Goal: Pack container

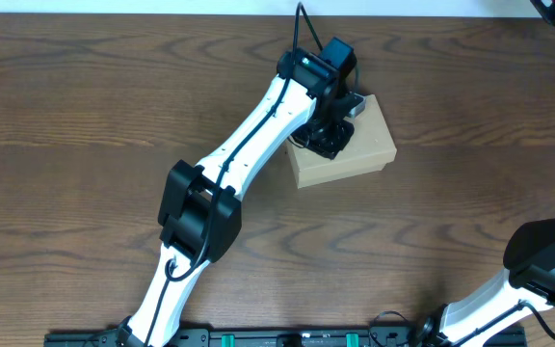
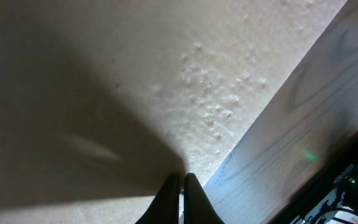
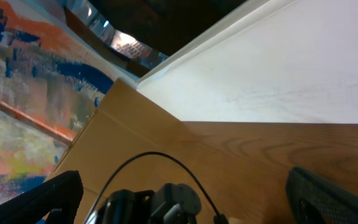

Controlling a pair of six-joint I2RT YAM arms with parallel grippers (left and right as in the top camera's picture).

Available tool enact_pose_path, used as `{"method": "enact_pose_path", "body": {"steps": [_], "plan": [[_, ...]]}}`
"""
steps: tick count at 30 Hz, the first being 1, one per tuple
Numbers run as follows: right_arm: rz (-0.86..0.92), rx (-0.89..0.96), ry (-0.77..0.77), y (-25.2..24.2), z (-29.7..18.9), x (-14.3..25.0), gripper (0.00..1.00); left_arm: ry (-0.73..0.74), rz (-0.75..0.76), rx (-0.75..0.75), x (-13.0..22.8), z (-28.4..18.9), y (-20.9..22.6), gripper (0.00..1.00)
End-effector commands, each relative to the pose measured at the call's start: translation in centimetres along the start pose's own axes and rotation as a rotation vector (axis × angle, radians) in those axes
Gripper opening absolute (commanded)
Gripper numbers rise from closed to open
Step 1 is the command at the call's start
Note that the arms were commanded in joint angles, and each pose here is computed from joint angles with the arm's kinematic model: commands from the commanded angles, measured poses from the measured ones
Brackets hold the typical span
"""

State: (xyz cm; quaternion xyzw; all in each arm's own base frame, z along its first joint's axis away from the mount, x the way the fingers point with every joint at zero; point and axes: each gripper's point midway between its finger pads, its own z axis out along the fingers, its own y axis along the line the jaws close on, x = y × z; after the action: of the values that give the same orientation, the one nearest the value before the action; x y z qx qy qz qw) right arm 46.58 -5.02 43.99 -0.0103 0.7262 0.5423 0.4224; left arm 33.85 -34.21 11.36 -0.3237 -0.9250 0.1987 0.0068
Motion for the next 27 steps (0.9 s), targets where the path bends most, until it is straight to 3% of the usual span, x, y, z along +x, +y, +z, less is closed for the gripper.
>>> {"method": "enact_pose_path", "body": {"steps": [1,10,16,20,27], "plan": [[-0.061,-0.007,-0.007,1.9,-0.7,-0.2,0.99,0.058,-0.011,0.011,1.2,1.7,0.6,0.06],[-0.065,-0.008,-0.008,1.9,-0.7,-0.2,0.99,0.064,-0.017,0.033,1.5,2.3,0.6,0.06],[-0.067,-0.008,-0.008,1.9,-0.7,-0.2,0.99,-0.005,-0.011,0.008,0.2,0.0,1.1,0.06],[-0.067,-0.013,-0.005,2.0,-0.7,-0.2,0.99,-0.12,0.001,-0.085,-1.4,-4.3,2.2,0.06],[-0.068,-0.018,-0.001,2.1,-0.7,-0.1,0.99,-0.405,0.002,-0.304,-2.7,-16.5,3.7,0.06]]}}
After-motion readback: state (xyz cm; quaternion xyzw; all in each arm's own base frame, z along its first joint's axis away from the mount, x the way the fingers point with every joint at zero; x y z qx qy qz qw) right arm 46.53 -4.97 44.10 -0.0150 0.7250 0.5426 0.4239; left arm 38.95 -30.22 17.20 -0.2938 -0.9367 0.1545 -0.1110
